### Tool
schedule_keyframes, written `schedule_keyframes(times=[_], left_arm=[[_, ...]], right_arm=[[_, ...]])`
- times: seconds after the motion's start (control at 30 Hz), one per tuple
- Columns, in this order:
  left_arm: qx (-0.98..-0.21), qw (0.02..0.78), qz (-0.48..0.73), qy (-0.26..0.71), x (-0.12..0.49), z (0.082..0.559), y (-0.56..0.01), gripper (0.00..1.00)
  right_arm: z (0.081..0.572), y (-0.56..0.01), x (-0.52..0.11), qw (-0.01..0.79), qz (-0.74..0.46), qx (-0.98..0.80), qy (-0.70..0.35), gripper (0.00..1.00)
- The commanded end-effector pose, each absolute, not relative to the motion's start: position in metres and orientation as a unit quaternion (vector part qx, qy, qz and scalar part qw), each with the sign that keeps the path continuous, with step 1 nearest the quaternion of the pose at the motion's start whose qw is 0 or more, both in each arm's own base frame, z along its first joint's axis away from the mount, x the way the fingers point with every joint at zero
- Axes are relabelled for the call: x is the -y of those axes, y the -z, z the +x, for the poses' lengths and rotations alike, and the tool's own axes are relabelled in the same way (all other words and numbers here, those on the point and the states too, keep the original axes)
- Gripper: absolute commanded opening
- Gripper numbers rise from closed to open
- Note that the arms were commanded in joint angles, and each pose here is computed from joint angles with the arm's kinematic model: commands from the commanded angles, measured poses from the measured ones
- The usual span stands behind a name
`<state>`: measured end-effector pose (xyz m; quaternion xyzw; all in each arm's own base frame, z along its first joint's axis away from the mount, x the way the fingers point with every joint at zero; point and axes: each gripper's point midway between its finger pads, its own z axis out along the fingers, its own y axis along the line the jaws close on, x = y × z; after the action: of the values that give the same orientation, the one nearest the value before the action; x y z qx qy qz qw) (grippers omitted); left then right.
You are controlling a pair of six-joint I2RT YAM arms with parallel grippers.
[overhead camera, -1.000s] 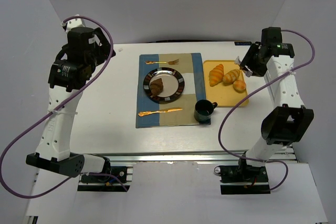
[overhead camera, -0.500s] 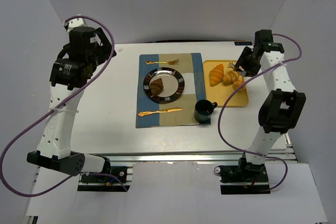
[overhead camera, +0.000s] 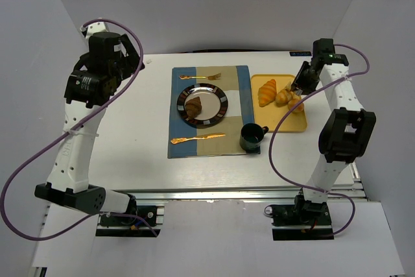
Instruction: Place the bread
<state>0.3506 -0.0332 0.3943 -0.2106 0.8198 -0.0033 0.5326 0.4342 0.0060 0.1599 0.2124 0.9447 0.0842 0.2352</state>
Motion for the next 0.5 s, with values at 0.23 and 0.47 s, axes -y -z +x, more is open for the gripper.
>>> schedule_keyframes(times=[0.23, 0.47], left_arm=[[-0.818, 0.534, -0.213, -0.009, 0.029, 0.353, -0.396, 0.98], [-0.816, 0.538, -0.212, -0.005, 0.03, 0.356, -0.4, 0.98]], right_arm=[[0.451, -0.189, -0.003, 0.266, 0.215, -0.936, -0.084, 0.09], [0.459, -0.263, -0.007, 0.331, 0.204, -0.916, -0.101, 0.07]])
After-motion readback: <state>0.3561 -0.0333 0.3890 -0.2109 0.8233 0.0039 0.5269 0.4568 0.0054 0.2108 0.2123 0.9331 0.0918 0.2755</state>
